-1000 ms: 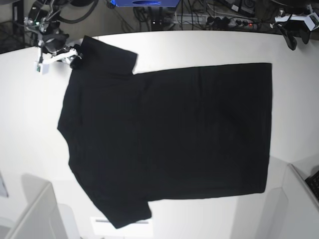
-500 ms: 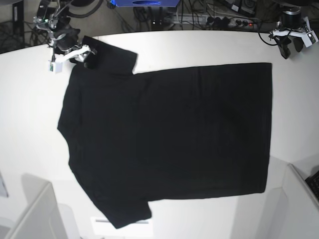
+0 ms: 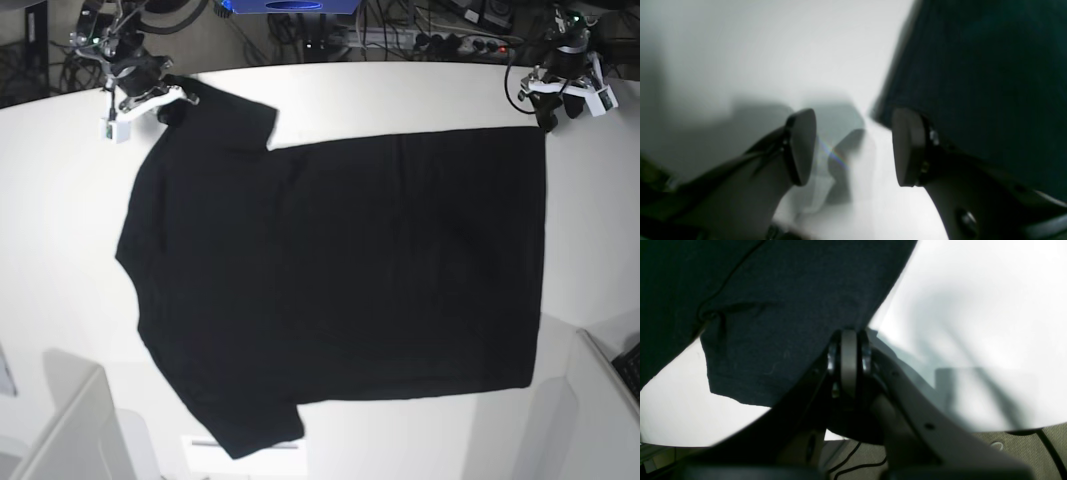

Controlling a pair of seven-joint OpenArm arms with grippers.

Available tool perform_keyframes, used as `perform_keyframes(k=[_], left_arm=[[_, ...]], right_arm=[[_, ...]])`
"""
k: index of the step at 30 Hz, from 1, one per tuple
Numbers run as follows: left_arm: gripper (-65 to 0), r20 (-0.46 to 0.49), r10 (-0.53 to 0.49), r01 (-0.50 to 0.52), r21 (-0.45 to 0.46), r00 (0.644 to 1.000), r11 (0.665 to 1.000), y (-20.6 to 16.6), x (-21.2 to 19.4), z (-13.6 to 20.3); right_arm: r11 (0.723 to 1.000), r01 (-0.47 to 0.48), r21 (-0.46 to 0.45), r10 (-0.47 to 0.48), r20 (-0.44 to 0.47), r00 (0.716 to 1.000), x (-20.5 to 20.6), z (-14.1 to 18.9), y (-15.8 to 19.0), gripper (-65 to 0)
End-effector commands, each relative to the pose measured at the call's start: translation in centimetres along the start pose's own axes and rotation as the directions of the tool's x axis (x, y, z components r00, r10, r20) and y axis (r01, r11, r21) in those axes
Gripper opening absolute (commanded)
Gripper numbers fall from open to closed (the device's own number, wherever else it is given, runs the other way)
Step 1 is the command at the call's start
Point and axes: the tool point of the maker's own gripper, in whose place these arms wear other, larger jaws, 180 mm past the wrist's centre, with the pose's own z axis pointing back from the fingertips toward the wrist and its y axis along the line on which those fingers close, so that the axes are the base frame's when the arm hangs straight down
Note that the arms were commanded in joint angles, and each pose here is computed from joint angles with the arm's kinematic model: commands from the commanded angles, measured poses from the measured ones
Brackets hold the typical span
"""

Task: Fold the T-shirt properly
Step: 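Lower both grippers and pinch the shirt's shoulder corners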

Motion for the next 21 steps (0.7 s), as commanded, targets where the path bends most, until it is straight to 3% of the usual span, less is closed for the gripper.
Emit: perform_keyframes(k=[1,10,21], left_arm=[[-29.5,0.022,-0.004,0.004,-0.003,1.000,1.000,0.2,0.8,-0.2],[-29.5,-0.015,0.014,-0.015,-0.085,1.000,0.996,-3.4,-0.7,-2.3],[-31.9,-0.028,0.051,-0.053,-0.075,0.998,0.996,-3.6,-1.5,-3.4]], right_arm=[[1.000,-0.010,-0.025,0.009,-0.044,0.999,-0.9,0.2,-0.6,-65.0],[1.000,-0.012,-0.026,0.010,-0.042,0.999,-0.8,0.2,-0.6,-65.0],[0.999,-0.035,-0.041,0.033,-0.047,0.998,-0.6,0.5,-1.4,-65.0]])
